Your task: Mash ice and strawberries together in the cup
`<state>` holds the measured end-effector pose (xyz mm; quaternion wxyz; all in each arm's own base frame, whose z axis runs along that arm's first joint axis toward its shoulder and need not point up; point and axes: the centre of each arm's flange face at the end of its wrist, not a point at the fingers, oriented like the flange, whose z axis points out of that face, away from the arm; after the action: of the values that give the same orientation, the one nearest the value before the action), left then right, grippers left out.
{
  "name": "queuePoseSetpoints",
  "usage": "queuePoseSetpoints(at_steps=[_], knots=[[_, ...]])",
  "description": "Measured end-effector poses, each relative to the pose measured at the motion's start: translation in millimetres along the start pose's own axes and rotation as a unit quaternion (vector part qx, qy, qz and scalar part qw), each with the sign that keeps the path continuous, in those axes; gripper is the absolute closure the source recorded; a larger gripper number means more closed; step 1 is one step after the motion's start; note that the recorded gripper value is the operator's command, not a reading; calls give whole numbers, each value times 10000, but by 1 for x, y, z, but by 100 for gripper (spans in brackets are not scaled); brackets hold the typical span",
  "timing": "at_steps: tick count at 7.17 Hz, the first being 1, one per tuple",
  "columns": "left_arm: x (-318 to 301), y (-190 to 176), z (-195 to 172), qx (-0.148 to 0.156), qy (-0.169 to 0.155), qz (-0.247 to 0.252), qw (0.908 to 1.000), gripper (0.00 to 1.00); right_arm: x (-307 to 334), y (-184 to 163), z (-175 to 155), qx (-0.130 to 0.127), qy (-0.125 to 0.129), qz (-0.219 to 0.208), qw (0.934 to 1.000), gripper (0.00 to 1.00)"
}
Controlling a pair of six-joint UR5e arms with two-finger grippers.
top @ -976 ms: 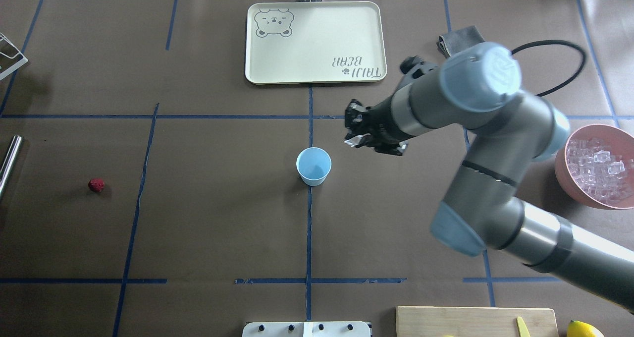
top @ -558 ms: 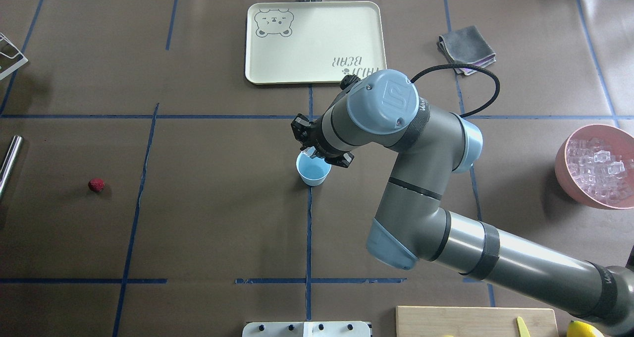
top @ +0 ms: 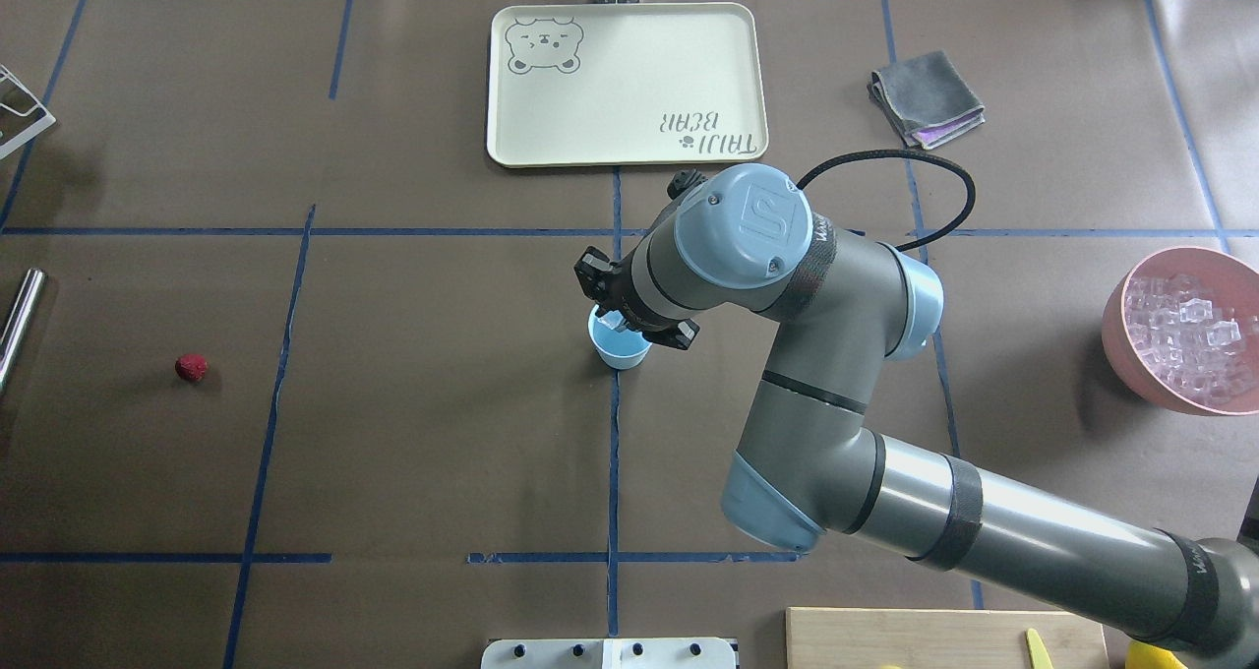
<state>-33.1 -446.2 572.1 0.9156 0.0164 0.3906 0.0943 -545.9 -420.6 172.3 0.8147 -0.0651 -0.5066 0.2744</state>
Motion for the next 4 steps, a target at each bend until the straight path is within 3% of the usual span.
queuePoseSetpoints(at_steps=[1, 4], knots=[[0, 0, 0, -1, 3, -3, 10000, 0, 3, -1, 2, 5, 32, 5, 10000, 25], [0, 0, 0, -3, 0, -5, 10000, 0, 7, -12, -7, 55, 125, 75, 9999, 27]])
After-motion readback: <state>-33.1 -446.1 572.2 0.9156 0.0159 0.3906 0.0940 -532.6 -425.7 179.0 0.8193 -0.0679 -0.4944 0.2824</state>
